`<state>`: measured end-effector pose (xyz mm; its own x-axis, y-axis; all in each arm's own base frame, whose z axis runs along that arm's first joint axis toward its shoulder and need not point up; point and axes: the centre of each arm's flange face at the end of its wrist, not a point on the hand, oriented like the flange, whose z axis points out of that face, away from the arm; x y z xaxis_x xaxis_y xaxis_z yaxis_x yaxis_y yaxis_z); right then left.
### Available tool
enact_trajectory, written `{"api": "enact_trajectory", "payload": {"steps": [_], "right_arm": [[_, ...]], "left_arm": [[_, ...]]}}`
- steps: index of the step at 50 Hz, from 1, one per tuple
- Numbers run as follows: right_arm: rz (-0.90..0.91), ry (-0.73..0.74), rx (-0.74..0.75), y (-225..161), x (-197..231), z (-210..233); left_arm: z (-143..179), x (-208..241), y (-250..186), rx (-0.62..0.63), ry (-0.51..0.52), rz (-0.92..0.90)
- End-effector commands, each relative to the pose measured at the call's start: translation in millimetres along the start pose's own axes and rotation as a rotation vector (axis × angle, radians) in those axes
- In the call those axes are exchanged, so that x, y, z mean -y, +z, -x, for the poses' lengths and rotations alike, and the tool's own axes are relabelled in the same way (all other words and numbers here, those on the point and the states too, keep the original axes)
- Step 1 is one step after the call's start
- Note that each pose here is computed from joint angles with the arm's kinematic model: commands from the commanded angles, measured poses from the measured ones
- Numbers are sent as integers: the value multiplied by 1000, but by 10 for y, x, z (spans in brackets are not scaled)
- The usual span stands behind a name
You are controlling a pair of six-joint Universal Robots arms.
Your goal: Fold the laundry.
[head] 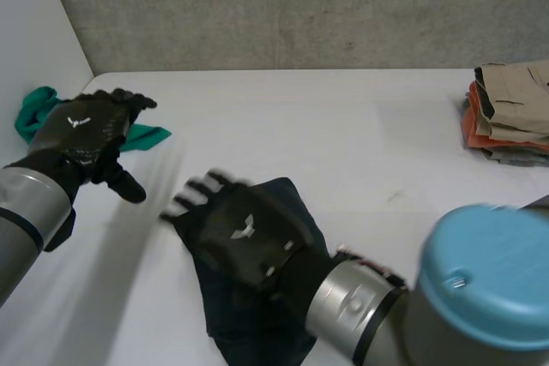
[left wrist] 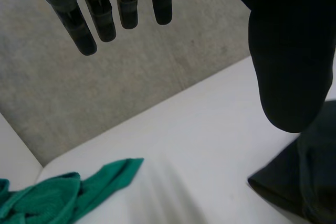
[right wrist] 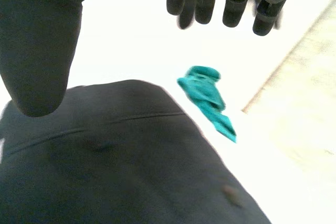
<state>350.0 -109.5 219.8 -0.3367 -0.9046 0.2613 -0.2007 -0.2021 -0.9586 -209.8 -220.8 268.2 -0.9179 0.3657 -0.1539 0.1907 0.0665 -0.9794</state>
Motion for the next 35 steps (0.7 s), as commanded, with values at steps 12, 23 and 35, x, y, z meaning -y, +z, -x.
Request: {"api": "enact_trajectory", "payload": {"steps": [12, 23, 35], "right_arm": [[171, 216, -403, -326, 70, -1323], [331, 300, -182, -9, -571, -1102], [417, 256, -134, 219, -1152, -877]], "left_arm": [[-611, 270, -314, -173, -86, 28], [-1124, -549, -343, -213, -20, 314], [-946, -993, -7, -68, 57, 410]]}}
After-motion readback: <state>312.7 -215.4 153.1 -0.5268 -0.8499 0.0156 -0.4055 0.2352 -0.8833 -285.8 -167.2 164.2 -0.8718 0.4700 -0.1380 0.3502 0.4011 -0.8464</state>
